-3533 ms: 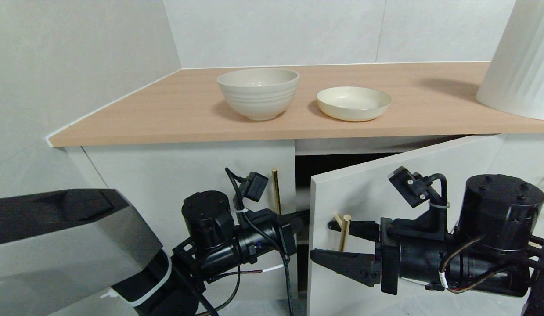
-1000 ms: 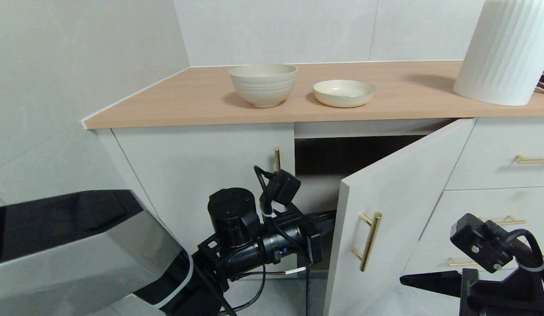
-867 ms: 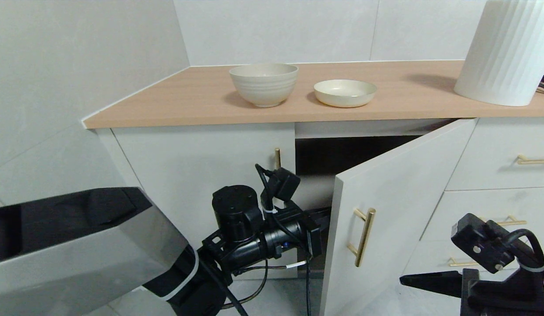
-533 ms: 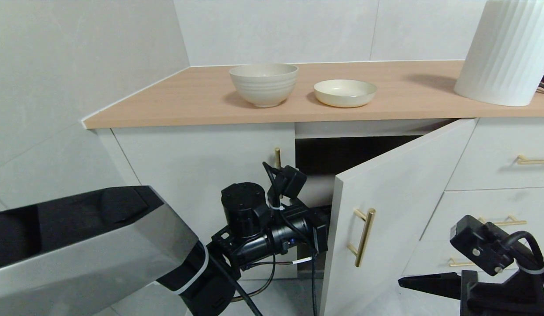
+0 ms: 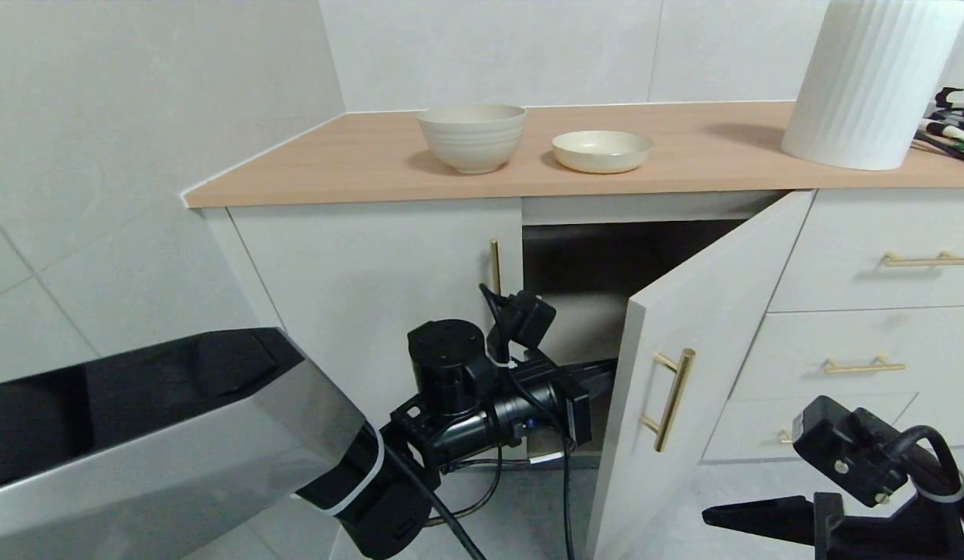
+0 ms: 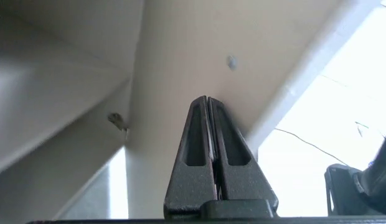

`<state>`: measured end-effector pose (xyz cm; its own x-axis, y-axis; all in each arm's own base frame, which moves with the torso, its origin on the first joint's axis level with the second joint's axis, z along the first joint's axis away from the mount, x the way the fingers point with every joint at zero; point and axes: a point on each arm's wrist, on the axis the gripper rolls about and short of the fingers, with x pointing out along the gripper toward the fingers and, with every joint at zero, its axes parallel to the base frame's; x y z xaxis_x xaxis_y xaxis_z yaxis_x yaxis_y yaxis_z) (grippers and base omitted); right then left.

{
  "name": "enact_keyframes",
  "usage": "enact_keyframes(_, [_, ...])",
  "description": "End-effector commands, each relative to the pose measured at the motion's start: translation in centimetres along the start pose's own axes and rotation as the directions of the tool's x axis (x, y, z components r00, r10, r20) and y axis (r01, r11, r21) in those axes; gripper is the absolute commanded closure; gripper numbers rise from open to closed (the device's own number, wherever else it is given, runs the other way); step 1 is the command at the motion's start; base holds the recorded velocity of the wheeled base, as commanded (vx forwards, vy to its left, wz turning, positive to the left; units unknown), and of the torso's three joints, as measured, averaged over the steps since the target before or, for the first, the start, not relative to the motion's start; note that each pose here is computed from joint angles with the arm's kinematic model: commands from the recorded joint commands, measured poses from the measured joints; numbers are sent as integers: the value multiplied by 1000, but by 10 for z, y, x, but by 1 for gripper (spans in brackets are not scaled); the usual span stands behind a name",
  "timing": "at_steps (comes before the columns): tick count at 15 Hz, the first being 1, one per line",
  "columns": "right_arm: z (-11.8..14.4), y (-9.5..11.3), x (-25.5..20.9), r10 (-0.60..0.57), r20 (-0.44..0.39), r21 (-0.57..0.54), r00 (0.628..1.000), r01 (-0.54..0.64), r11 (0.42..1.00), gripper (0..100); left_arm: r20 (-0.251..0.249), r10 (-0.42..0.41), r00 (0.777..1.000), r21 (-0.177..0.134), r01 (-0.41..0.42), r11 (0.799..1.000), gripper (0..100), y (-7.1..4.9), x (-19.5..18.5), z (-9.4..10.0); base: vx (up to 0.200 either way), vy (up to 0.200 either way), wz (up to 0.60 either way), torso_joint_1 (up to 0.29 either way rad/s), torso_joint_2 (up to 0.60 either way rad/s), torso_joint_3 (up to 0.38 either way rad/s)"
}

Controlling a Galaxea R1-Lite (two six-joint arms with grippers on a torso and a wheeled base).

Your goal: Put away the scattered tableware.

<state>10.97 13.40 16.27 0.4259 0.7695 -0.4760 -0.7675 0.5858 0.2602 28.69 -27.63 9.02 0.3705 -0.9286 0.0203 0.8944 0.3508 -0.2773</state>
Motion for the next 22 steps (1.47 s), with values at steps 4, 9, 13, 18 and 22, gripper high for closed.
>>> enact_keyframes(4, [0, 0, 1, 3, -2, -1, 1000, -3, 1000, 0, -10, -3, 1000, -5, 3, 1000, 100, 3, 7, -8, 0, 0, 0, 0, 0, 0])
enact_keyframes(9, [-1, 2, 1, 14, -5, -6, 1000, -14, 1000, 0, -25, -2, 1000, -13, 1, 1000, 100, 9, 20, -15, 0, 0, 0, 0, 0, 0])
enact_keyframes(13, [-1, 2, 2, 13, -8, -6, 1000, -13, 1000, 0, -25, -14, 1000, -12, 14, 1000, 100, 10, 34, -16, 0, 0, 0, 0, 0, 0])
enact_keyframes(18, [-5, 6, -7, 111, -9, -28, 994, -111, 993, 0, -46, -264, 963, -22, 263, 964, 100, -67, 35, -22, 0, 0, 0, 0, 0, 0])
enact_keyframes(22, [-6, 8, -17, 154, 15, -71, 988, -152, 986, 0, -39, -254, 966, -24, 253, 967, 100, -61, 30, -14, 0, 0, 0, 0, 0, 0])
